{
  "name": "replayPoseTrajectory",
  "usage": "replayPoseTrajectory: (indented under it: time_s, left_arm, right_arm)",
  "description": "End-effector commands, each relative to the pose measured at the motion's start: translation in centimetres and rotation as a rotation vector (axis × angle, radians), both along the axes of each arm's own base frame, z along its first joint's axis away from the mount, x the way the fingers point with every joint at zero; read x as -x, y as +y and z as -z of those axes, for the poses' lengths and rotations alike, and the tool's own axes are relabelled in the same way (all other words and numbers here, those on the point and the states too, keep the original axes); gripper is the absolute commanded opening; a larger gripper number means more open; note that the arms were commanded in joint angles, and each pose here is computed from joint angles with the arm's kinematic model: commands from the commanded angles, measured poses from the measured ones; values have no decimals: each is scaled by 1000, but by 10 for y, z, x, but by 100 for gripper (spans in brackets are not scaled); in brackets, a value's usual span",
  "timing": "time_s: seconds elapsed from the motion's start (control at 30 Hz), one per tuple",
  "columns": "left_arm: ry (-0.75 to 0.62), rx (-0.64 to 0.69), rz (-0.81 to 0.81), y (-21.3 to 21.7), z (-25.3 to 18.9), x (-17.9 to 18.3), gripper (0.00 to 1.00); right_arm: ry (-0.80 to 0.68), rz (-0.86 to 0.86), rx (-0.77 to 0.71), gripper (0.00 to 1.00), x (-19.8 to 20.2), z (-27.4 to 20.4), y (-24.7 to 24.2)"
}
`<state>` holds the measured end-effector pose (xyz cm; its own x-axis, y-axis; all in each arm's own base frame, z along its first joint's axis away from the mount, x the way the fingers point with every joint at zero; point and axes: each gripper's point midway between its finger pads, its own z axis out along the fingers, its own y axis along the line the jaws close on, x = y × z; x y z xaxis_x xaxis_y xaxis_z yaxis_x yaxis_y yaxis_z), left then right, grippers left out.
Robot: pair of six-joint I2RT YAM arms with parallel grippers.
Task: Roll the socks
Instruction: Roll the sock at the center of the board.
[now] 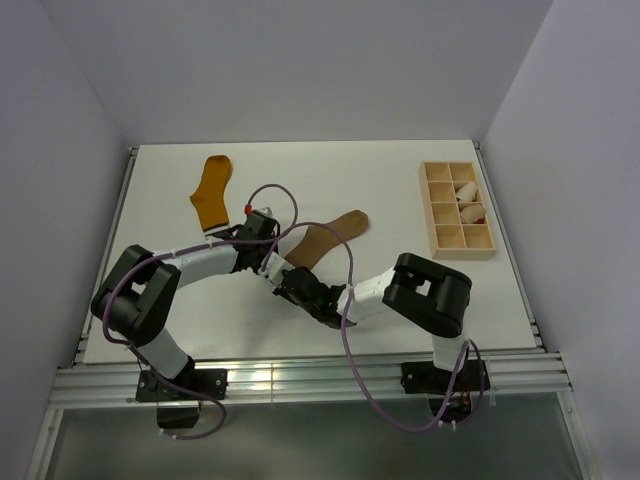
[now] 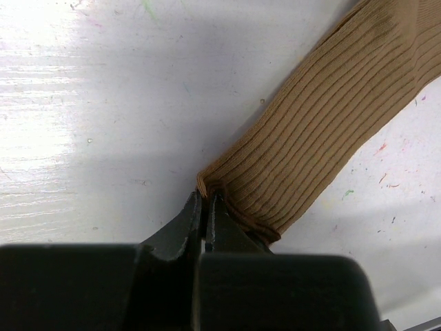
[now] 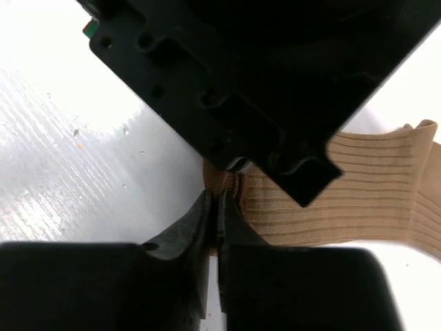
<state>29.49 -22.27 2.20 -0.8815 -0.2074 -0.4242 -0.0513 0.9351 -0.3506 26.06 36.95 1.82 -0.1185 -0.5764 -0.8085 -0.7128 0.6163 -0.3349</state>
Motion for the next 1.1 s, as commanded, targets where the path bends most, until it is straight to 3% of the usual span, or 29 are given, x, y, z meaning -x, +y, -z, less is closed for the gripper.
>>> replayPoseTrajectory:
  time_s: [0.0,0.2,0.27,0.33,0.47,0.73,1.07]
  left_arm:
    - [27,2,15,1,-6,8,3]
    - [-8,85,-68,7,-19,-1,33]
    - [-13,99,-97,12,-20,-1,39]
    - [-48,123,-133,18,-29,-8,52]
    - [-104,186,-206,29,-47,-11,67]
    - [-223,306,-243,35,-71,-13,71]
    - [-214,397,-198,19,-61,-5,69]
  right_arm:
    - [136,2,29,3,12,22,-12]
    - [227,16,-39,0,7,20,-18]
    - [271,0,-74,0,9,16,-17]
    - [306,11,-104,0,4,14,-20]
    - [454,-1,-222,0,8,8,-18]
    - [722,18,-448,0,3,0,-22]
    - [1001,73,-729,0,-4,-4,-31]
